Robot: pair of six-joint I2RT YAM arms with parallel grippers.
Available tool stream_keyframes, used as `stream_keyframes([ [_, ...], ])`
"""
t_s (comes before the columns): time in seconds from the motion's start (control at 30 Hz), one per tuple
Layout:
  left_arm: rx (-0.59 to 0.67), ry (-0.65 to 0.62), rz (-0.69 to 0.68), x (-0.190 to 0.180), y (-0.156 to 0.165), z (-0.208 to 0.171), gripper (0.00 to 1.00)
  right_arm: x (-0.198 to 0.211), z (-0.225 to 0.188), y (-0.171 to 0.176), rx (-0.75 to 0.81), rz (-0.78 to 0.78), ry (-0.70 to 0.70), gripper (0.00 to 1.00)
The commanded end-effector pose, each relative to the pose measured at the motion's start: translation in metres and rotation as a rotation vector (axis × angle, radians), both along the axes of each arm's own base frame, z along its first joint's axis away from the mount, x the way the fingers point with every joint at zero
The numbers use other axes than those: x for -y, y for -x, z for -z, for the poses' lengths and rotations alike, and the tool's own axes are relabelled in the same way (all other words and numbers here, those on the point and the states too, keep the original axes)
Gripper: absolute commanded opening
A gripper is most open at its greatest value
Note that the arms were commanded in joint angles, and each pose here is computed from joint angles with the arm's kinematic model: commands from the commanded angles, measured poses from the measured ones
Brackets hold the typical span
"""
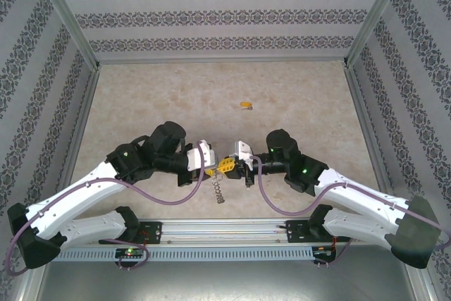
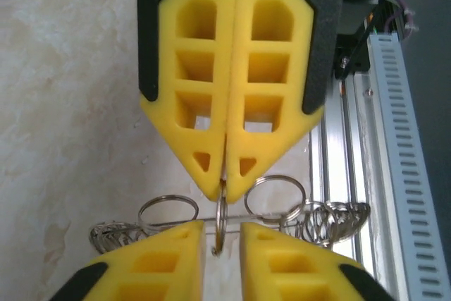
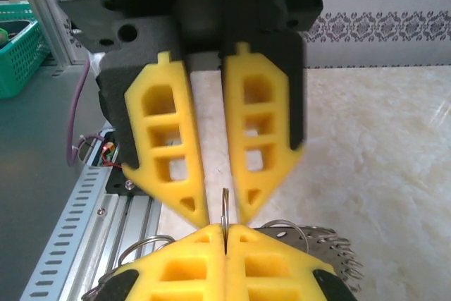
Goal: Put the keys on the keyring
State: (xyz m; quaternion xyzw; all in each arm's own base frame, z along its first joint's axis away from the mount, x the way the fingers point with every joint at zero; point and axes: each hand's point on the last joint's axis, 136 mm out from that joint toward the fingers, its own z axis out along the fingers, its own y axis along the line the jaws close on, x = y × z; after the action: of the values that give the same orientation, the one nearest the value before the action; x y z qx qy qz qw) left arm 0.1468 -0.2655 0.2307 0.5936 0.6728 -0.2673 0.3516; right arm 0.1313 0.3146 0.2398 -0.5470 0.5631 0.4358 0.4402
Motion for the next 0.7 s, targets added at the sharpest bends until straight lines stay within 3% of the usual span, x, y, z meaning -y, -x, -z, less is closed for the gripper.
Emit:
stream_keyframes([
  [0.0,0.047,0.163,-0.008,0.016,-0.003,-0.024,0.35,0.001,-0.027,0.009,0.044,-0.027,-0.110,0.00],
  [0.17,0.095,0.340,-0.046,0.012,0.002,-0.041,0.36,0.011,-0.044,0.005,-0.004,-0.026,-0.249,0.00],
  [0.3,0.142,0.466,-0.044,0.005,0.010,-0.060,0.30,0.015,-0.056,0.008,-0.014,-0.063,-0.318,0.00],
  [0.67,0.177,0.519,-0.037,0.002,0.012,-0.077,0.37,0.019,-0.063,0.018,0.011,-0.111,-0.385,0.00],
])
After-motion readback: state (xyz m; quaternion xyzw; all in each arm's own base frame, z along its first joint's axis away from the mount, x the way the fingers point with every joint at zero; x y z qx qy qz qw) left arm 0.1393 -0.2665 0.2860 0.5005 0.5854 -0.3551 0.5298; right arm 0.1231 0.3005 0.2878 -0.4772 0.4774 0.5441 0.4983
